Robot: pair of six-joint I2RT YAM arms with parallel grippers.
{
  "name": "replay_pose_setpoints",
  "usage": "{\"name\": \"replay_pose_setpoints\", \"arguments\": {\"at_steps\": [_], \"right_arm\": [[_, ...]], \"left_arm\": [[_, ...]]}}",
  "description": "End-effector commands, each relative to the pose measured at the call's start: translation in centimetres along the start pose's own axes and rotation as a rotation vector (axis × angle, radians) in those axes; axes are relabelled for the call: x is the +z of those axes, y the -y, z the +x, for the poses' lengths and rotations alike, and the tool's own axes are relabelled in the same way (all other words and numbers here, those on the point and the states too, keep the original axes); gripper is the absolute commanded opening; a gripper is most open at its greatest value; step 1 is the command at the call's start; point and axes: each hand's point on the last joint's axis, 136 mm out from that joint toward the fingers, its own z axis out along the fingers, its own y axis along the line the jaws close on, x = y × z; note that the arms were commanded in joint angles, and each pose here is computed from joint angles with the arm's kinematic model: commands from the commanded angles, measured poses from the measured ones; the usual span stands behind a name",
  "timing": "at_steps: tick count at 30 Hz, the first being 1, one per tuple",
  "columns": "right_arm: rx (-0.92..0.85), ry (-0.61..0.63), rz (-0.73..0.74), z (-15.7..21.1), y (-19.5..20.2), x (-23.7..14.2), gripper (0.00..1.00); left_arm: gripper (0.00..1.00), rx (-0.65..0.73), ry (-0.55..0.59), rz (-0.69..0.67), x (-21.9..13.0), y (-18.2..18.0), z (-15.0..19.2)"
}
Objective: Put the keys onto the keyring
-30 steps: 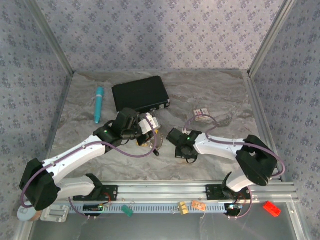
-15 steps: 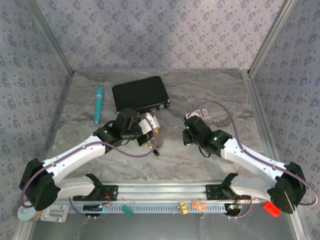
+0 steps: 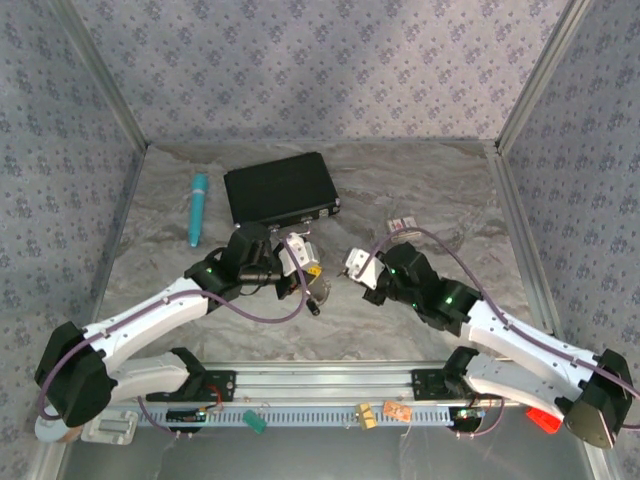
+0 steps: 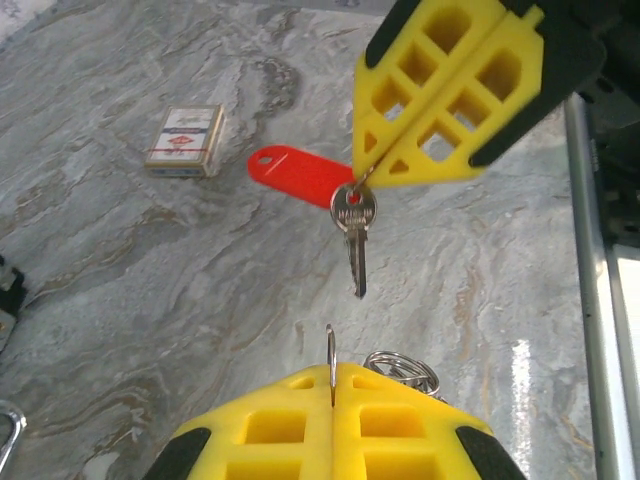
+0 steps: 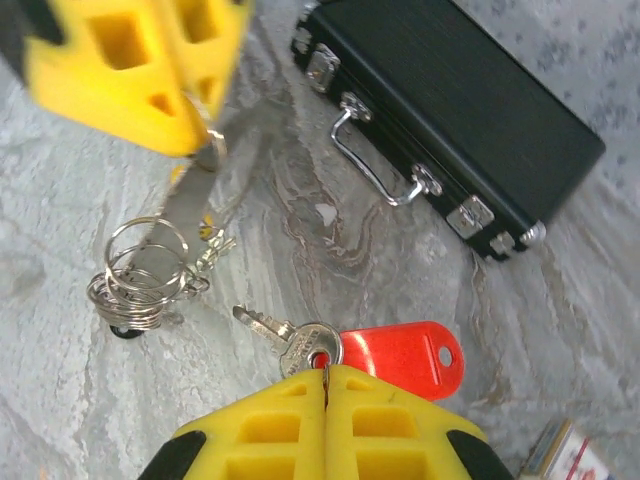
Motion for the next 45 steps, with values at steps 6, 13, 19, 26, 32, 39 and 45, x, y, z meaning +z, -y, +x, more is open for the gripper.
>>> {"name": "replay_pose_setpoints", "arguments": {"at_steps": [6, 13, 19, 26, 32, 39, 45], "right_arm": [[-0.375, 0.071, -0.022, -3.3, -0.1, -1.4, 0.00], [-0.444, 0.027, -0.098, -3.1, -0.8, -0.6, 0.00], [-0.043, -0.149, -0.108, 0.3, -0.7, 1.6, 0.00], [0.599, -0.345, 0.005, 6.4, -1.9, 3.5, 0.00], [0.804, -0.533, 0.181, 13.0, -3.0, 3.9, 0.00], [0.875, -0.640, 0.140, 15.4, -5.1, 5.2, 0.00], [0.909, -0.725, 0.128, 16.8, -6.2, 5.9, 0.00]], "left_arm": [[0.00, -0.072, 0.008, 0.144, -0.6, 2.3, -1.5], [0.00, -0.122, 0.020, 0.208, -0.7, 3.3, -1.6], [0.00, -0.109, -0.011, 0.161, -0.7, 2.7, -0.2], [0.00, -0.092, -0.024, 0.119, -0.5, 2.1, 0.7], [0.00, -0.082, -0.019, 0.094, -0.6, 1.8, 0.9], [0.00, -0.077, -0.018, 0.073, -0.7, 1.6, 1.1], [0.00, -0.075, -0.023, 0.068, -0.7, 1.5, 1.3]]}}
